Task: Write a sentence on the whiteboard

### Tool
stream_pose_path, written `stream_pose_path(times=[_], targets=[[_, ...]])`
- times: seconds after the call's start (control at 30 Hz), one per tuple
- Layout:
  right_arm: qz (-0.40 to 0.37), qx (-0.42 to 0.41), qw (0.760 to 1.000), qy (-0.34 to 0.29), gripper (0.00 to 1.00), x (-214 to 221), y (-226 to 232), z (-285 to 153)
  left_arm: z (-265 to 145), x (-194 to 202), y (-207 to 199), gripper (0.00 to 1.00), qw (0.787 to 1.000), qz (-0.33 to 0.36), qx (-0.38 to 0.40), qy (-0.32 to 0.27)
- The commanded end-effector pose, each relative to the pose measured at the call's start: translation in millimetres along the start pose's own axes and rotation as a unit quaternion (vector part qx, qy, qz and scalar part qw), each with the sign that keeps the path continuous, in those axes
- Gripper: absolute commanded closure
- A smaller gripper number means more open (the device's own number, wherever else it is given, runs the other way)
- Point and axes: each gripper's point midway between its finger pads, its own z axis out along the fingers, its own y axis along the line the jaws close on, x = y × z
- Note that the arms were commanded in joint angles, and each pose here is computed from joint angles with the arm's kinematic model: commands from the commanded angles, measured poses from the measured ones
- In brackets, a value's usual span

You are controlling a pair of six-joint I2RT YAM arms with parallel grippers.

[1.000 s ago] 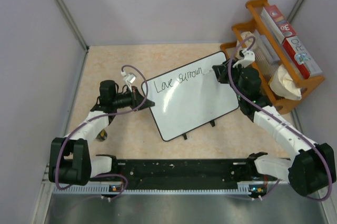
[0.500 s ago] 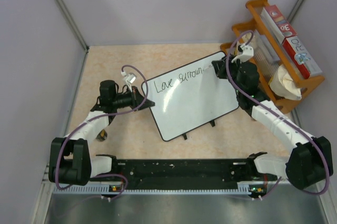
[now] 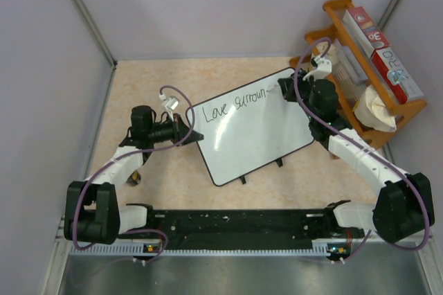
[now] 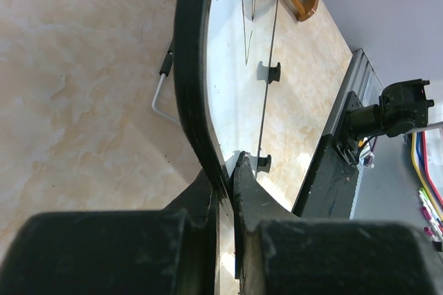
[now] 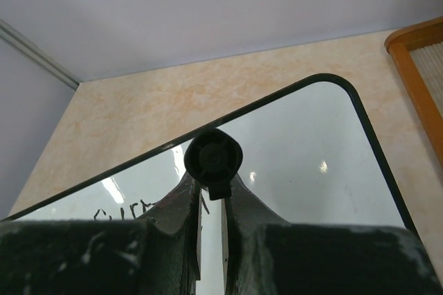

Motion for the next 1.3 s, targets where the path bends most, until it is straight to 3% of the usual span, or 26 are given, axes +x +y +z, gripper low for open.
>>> stream_pose_path(times=[0.0,1.27], targets=[[0.008,-0.004,0.998,-0.059,1.0,-43,5,6,2,11,34,1.0,0.992,0.105,-0.065,0.011],[0.01,-0.004,1.0,0.016,1.0,17,-11,-3,3,12,35,1.0,0.992,0.104,-0.066,0.012]])
